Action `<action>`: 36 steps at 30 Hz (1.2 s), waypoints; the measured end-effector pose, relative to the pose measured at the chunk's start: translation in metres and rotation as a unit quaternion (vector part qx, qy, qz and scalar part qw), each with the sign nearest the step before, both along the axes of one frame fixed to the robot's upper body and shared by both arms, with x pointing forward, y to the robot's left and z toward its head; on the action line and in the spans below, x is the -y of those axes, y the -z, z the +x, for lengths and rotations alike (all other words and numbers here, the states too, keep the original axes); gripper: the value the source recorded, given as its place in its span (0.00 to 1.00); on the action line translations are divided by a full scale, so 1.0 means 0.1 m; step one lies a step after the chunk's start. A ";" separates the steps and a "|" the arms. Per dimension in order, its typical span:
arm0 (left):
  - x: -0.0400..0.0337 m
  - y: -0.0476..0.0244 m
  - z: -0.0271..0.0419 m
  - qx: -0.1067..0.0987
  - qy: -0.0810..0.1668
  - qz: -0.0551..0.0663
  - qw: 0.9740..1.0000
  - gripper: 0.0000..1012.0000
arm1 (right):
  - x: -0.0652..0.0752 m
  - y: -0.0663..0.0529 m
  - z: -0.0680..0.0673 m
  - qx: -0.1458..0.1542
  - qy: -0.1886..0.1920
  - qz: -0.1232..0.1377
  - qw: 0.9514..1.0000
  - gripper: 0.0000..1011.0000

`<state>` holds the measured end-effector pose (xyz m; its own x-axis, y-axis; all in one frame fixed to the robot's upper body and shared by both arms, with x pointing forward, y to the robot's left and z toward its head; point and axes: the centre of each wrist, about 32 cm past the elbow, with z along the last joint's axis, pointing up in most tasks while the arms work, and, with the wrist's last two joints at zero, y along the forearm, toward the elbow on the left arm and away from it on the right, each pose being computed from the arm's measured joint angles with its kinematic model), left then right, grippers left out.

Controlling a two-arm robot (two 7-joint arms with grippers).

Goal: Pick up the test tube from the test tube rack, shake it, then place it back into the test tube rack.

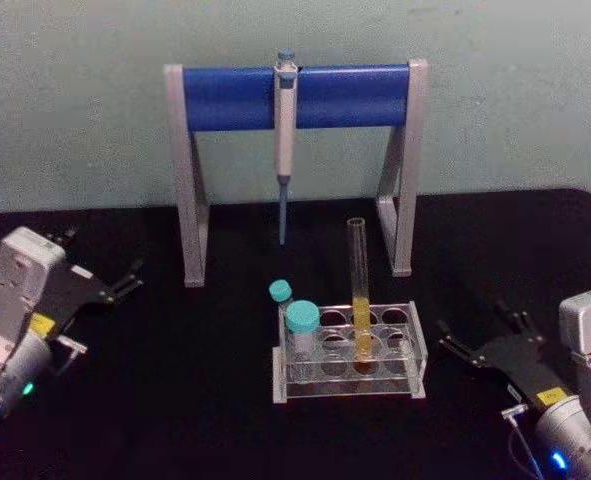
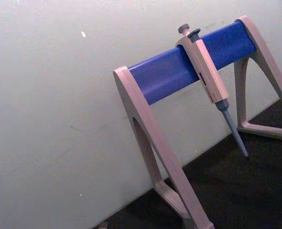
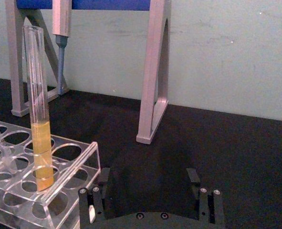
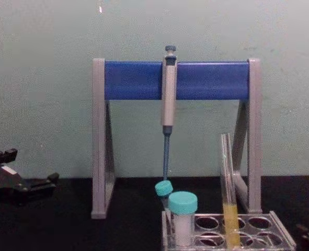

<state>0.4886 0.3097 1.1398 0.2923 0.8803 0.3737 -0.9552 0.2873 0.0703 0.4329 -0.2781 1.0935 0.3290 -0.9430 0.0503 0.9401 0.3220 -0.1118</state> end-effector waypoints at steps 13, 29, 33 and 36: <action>0.000 0.000 0.000 0.000 0.000 0.000 1.000 1.00 | 0.00 -0.01 0.00 0.001 0.000 -0.001 1.000 0.99; 0.000 0.000 0.000 0.000 0.000 0.000 1.000 1.00 | 0.00 -0.01 0.00 0.002 -0.001 -0.001 1.000 0.99; 0.000 0.000 0.000 0.000 0.000 0.000 1.000 1.00 | 0.00 -0.01 0.00 0.002 0.000 -0.001 1.000 0.99; 0.000 0.000 0.000 0.000 0.000 0.000 1.000 1.00 | 0.00 -0.01 0.00 0.002 0.000 -0.001 1.000 0.99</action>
